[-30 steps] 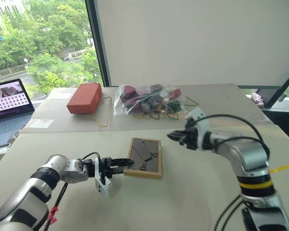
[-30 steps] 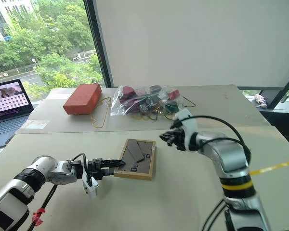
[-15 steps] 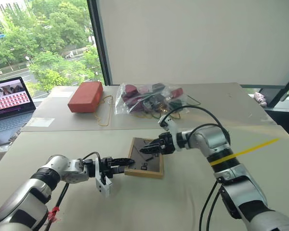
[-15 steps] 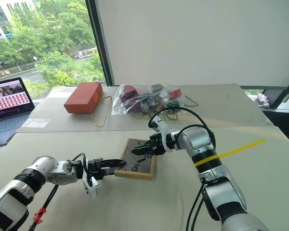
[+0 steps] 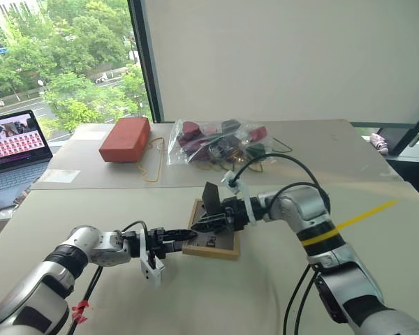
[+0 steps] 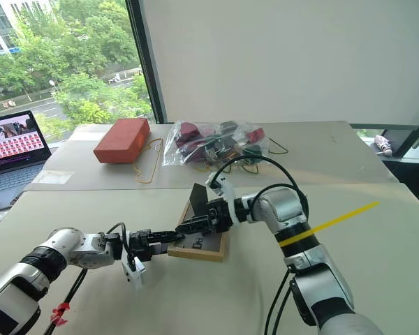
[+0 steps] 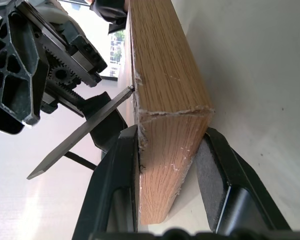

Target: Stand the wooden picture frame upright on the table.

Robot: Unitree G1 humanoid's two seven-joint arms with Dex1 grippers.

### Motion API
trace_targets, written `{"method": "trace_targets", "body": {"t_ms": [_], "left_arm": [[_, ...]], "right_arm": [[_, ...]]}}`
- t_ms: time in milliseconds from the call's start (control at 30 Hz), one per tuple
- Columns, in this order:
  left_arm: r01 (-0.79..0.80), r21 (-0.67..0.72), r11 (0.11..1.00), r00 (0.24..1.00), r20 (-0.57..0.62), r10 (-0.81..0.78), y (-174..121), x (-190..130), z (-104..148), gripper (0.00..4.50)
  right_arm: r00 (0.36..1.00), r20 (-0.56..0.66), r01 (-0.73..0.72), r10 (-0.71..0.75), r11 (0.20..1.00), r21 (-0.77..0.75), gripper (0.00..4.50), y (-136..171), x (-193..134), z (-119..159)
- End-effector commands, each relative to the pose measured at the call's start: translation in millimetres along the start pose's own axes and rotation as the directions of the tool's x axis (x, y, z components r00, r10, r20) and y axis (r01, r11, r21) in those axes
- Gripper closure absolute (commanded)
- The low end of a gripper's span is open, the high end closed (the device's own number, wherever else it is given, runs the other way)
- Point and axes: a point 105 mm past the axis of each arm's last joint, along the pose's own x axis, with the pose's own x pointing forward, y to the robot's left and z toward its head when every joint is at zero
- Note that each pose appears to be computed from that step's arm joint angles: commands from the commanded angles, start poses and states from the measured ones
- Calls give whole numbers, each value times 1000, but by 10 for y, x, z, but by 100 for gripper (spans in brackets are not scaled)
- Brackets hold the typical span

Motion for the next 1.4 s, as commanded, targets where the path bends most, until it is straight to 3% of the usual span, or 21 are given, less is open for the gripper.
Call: {"method": "trace_targets", "body": {"t_ms": [33, 233, 400, 500, 633, 700, 767, 900, 1000, 1067, 1267, 1400], "left_arm": [[95, -53, 994, 995, -15, -96, -280, -32, 47, 337], [97, -57, 994, 995, -20, -98, -290, -35, 43, 337], [97, -60, 993, 995, -19, -99, -290, -40, 49, 337], [98, -62, 993, 995, -21, -100, -294, -52, 49, 337], [102, -64, 993, 994, -26, -104, -299, -73, 43, 337], [99, -65, 993, 995, -25, -101, -276, -83, 39, 337], [99, -66, 993, 995, -25, -100, -263, -90, 38, 337], [83, -74, 994, 996, -25, -86, -232, -96, 38, 337], [66, -76, 995, 997, -23, -68, -193, -87, 41, 337], [63, -76, 995, 998, -22, -65, -178, -83, 42, 337], [63, -78, 995, 998, -25, -65, -158, -87, 35, 337], [63, -83, 995, 997, -29, -65, -152, -92, 29, 337]], "right_arm": [[999, 44, 32, -28, 996, -84, 2, 54, -159, 109], [968, 13, 251, -251, 968, -4, 2, -350, -328, -118], [940, 81, 331, -332, 943, 28, 2, -399, -705, -87], [905, 147, 418, -398, 897, -146, 2, -285, -1105, -56], [877, 108, 445, -468, 707, -550, 2, -85, -1233, -291], [875, 55, 365, -482, 580, -728, 2, -2, -1123, -501], [860, 31, 256, -509, 378, -890, 2, 40, -985, -669], [856, 182, 202, -484, -11, -979, 2, 140, -680, -673], [856, 273, 199, -438, -209, -958, 2, 191, -506, -645], [860, 326, 226, -392, -281, -933, 2, 231, -375, -599], [881, 351, 254, -316, -309, -917, 2, 319, -176, -620], [870, 359, 266, -336, -294, -918, 104, 261, -202, -629]]}}
